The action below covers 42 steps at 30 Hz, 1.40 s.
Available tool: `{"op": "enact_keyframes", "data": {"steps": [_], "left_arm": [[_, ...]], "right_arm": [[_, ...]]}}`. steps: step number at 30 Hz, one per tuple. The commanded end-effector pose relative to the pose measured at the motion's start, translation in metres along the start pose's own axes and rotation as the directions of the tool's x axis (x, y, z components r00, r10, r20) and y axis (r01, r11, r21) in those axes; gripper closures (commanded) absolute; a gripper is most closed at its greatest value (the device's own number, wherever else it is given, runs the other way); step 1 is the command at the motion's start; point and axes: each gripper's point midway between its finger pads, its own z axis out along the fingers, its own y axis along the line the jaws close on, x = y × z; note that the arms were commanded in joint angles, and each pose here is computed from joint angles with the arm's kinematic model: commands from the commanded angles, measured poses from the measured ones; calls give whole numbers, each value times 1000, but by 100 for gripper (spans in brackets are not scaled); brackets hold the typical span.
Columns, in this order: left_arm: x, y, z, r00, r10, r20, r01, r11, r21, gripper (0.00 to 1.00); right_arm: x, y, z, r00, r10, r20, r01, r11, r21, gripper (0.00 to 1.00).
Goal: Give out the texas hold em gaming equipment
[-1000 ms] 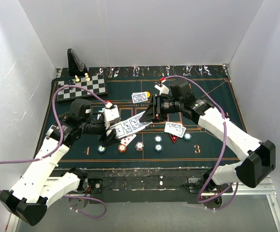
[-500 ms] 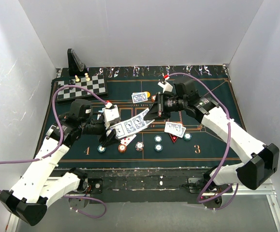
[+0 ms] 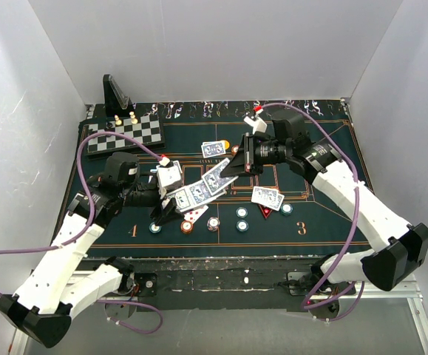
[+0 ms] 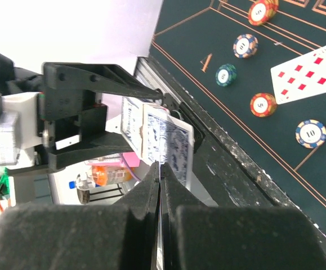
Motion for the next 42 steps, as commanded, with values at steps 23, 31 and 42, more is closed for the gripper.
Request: {"op": "enact_keyframes", "data": {"steps": [23, 31, 42], "left_arm": [[-5, -26, -20, 999, -1, 54, 0, 1000, 16, 100], [-9, -30, -26, 998, 2, 55, -3, 1000, 19, 100], [-9, -34, -31, 999, 9, 48, -10, 1000, 23, 100]], "right_arm": [[-107, -145, 6, 965, -258, 53, 168, 758, 630, 99], [-119, -179, 49, 921, -382, -79, 270, 479, 835, 99], [-97, -218, 108, 858, -441, -264, 380, 198, 903, 99]]}}
